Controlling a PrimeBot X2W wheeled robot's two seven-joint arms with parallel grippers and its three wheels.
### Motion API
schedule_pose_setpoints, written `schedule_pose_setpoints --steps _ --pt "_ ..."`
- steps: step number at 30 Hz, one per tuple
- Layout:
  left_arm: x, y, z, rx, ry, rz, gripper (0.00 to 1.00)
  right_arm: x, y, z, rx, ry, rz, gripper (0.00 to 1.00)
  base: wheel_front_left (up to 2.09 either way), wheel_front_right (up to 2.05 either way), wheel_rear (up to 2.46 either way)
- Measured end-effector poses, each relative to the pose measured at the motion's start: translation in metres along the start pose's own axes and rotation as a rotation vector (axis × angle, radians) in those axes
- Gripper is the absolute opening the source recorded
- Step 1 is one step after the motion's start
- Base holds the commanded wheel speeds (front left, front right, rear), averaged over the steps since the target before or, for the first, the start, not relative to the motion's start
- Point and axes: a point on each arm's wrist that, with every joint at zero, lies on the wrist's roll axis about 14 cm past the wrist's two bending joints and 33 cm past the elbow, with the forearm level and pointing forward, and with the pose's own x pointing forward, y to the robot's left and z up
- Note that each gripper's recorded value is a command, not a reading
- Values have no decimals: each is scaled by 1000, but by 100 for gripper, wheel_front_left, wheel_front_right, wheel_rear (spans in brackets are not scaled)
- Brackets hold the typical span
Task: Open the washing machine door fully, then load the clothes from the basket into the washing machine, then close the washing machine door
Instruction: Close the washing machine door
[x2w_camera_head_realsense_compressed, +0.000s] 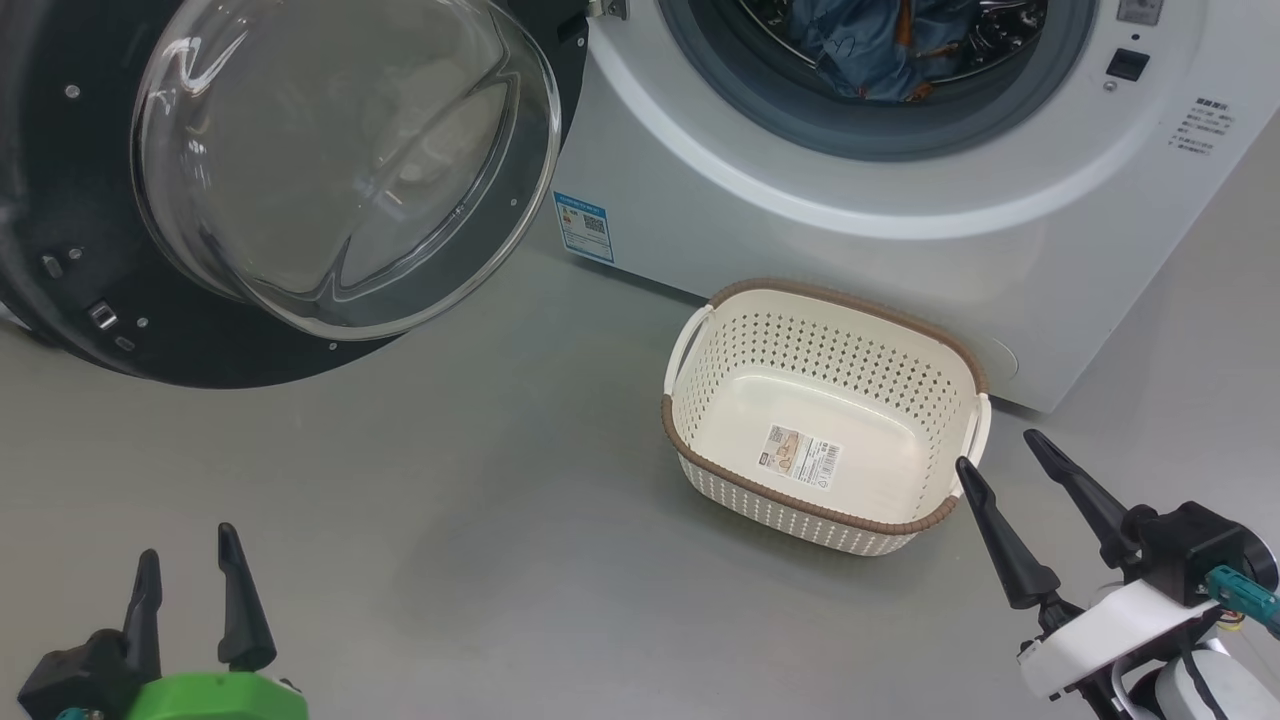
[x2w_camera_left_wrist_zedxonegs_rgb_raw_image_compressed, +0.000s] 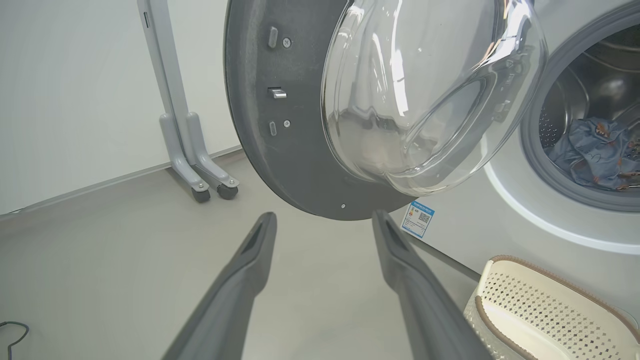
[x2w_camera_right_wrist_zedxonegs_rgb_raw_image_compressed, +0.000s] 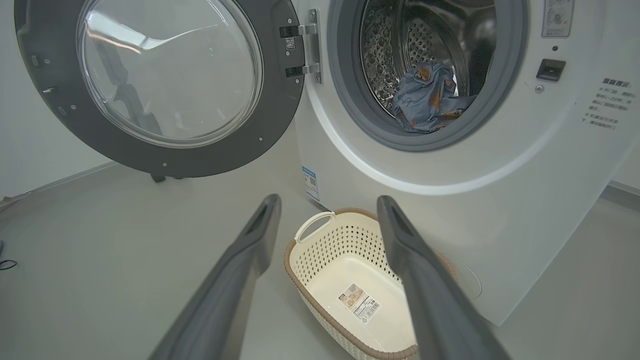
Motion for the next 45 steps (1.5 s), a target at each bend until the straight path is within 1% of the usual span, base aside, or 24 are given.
schedule_pose_setpoints --steps 4,6,7,8,9,10,11,14,16,21,25,26,32,34,39,43,45 --pt "0 -1 2 0 -8 -2 100 0 -1 0 -1 1 -1 100 0 0 0" --pt "1 0 6 -18 -18 4 100 0 1 -1 0 3 4 100 0 0 0" --pt "1 0 6 -18 -18 4 80 0 1 -1 0 3 4 100 0 0 0" --pt "2 -1 7 -23 -23 1 47 0 0 -2 1 4 2 100 0 0 0" --pt "3 -2 9 -31 -28 -1 31 -1 0 -2 2 4 0 100 0 0 0" --pt "4 -3 11 -45 -36 -5 4 -1 -2 -2 2 4 -4 100 0 0 0" --pt "5 -4 16 -45 -50 -7 0 -1 -2 -2 3 4 -5 100 0 0 0" --pt "13 -4 39 -38 -120 -14 0 -2 -3 -3 6 6 -8 100 0 0 0" --pt "23 -10 61 -32 -187 -39 0 -3 -6 -3 7 4 -16 100 0 0 0" --pt "47 -17 132 -23 -394 -77 0 -5 -15 -4 9 5 -41 100 0 0 0" --pt "57 -16 177 -33 -516 -92 0 -6 -22 -4 12 1 -60 100 0 0 0" --pt "59 -18 186 -41 -542 -101 0 -6 -23 -4 13 1 -65 100 0 0 0" --pt "77 -11 230 -166 -655 -108 0 -9 -33 -8 20 7 -88 100 0 0 0" --pt "86 -4 238 -224 -663 -99 0 -9 -37 -8 20 3 -97 100 0 0 0" --pt "115 8 236 -394 -585 -79 0 -10 -47 -11 22 7 -117 100 0 0 0" --pt "135 20 239 -484 -521 -66 0 -12 -52 -16 28 18 -123 100 0 0 0" --pt "146 21 237 -509 -465 -73 0 -12 -54 -19 32 23 -126 100 0 0 0"
